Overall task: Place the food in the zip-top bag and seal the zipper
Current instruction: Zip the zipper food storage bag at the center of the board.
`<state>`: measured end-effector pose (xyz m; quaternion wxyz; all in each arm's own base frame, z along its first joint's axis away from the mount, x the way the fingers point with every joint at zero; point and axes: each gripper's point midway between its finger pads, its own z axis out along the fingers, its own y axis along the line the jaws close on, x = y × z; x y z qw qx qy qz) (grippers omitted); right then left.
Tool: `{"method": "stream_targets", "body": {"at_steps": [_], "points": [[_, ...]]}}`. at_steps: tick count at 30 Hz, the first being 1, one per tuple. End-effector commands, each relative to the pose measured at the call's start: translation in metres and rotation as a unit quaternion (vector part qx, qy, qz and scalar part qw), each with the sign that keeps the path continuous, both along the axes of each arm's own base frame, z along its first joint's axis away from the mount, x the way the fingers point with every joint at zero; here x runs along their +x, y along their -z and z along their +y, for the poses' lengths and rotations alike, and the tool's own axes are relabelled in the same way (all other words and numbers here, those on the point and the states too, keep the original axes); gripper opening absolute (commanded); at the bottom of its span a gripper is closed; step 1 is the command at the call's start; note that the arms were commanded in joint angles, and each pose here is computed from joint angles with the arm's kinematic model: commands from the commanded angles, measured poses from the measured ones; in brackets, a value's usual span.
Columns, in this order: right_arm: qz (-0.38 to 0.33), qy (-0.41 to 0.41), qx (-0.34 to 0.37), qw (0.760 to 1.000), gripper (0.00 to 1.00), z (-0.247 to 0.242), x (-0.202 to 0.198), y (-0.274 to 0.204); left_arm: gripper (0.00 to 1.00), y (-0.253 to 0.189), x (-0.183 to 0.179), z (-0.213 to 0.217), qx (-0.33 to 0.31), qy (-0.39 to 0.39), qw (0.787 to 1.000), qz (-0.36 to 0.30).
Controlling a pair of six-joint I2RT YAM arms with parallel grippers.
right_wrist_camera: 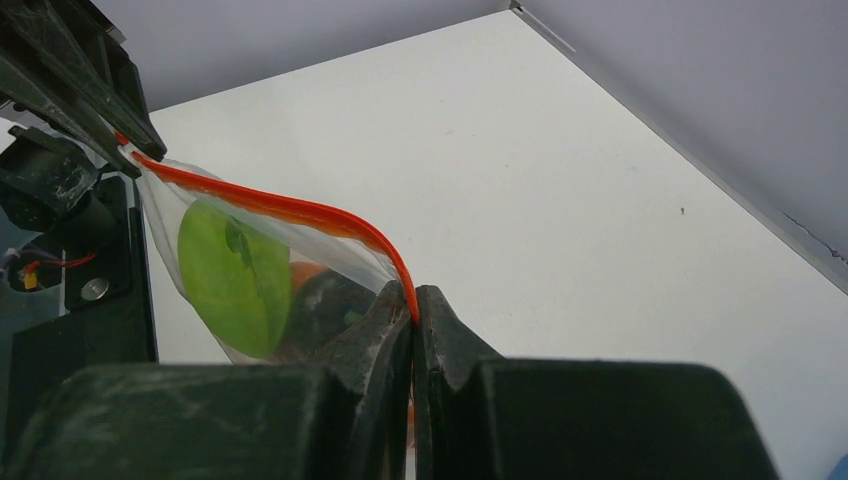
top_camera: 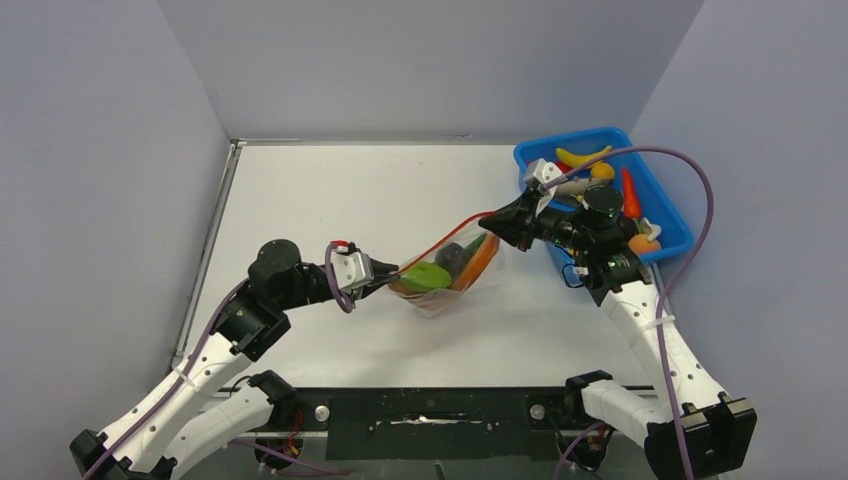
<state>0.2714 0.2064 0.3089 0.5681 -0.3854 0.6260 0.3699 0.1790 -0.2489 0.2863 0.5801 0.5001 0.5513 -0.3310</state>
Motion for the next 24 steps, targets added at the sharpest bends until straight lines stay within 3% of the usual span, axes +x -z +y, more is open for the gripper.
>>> {"method": "stream_targets", "body": {"at_steps": [1, 24], "points": [[-0.069, 0.043, 0.016, 0.997, 0.00, -0.016, 0.012, -0.033, 0.00, -0.006, -0.007, 0.005, -0.004, 0.004, 1.000, -0.007], [-0.040, 0.111, 0.024, 0.993, 0.00, -0.058, 0.029, -0.024, 0.00, 0.004, -0.010, 0.013, 0.007, -0.007, 1.000, 0.000]]}}
